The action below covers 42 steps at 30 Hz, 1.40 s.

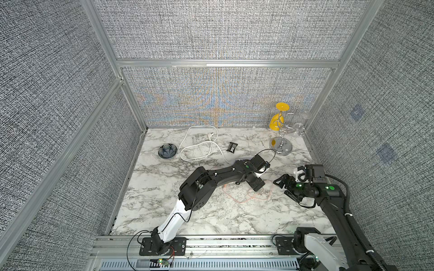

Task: Charge the cordless meat grinders
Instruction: Pick up the plug from the center of the board.

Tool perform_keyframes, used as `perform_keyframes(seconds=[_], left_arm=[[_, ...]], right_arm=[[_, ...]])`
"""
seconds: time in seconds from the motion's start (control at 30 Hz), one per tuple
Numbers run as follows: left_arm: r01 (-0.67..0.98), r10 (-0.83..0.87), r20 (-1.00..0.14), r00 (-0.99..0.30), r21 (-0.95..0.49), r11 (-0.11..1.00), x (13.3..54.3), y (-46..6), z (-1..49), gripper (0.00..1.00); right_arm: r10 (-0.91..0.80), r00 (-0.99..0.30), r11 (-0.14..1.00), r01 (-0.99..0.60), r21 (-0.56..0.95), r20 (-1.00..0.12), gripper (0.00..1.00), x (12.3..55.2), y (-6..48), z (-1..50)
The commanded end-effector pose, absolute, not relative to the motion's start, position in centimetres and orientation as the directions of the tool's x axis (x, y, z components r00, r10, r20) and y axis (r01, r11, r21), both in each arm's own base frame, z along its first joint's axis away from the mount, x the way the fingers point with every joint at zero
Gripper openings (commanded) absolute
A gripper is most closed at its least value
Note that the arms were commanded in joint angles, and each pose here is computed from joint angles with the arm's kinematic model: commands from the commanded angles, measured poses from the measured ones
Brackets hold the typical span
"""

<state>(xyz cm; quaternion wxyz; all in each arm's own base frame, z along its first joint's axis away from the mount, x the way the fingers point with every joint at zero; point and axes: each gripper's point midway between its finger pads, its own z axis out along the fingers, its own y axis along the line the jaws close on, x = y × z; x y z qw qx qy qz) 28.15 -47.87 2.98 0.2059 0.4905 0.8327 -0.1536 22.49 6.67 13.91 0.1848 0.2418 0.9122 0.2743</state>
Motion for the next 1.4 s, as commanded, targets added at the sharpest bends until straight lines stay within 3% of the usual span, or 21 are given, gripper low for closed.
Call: perform_keyframes(seconds=[0.0,0.43,0.67,0.9,1.37], left_arm=[[0.879,0.753,-0.495,-0.433,-0.049,0.473,27.8,-47.7,2.6,0.86],[0.881,0.756,-0.509,-0.413,-0.014,0.472,27.6,-47.5,1.4,0.72],[0.892,0.759,-0.515,-0.397,-0.021,0.452,27.3,-47.7,1.5,0.47],[0.897,0.776,-0.495,-0.390,-0.013,0.442,27.0,-46.9,1.5,0.62],[0.899,0.767,-0.512,-0.387,-0.025,0.437,27.5,-47.2,1.7,0.56]], right_arm=[[0.541,-0.820,0.721,0.340,0.604,-0.185,0.84,22.3,7.0,13.8],[0.532,-0.833,0.711,0.342,0.615,-0.153,0.84,22.5,7.4,13.0],[0.536,-0.829,0.712,0.342,0.613,-0.159,0.84,22.7,7.2,13.1],[0.537,-0.829,0.709,0.341,0.617,-0.158,0.84,23.1,7.2,13.2],[0.541,-0.827,0.703,0.341,0.625,-0.157,0.84,23.3,7.1,13.3]])
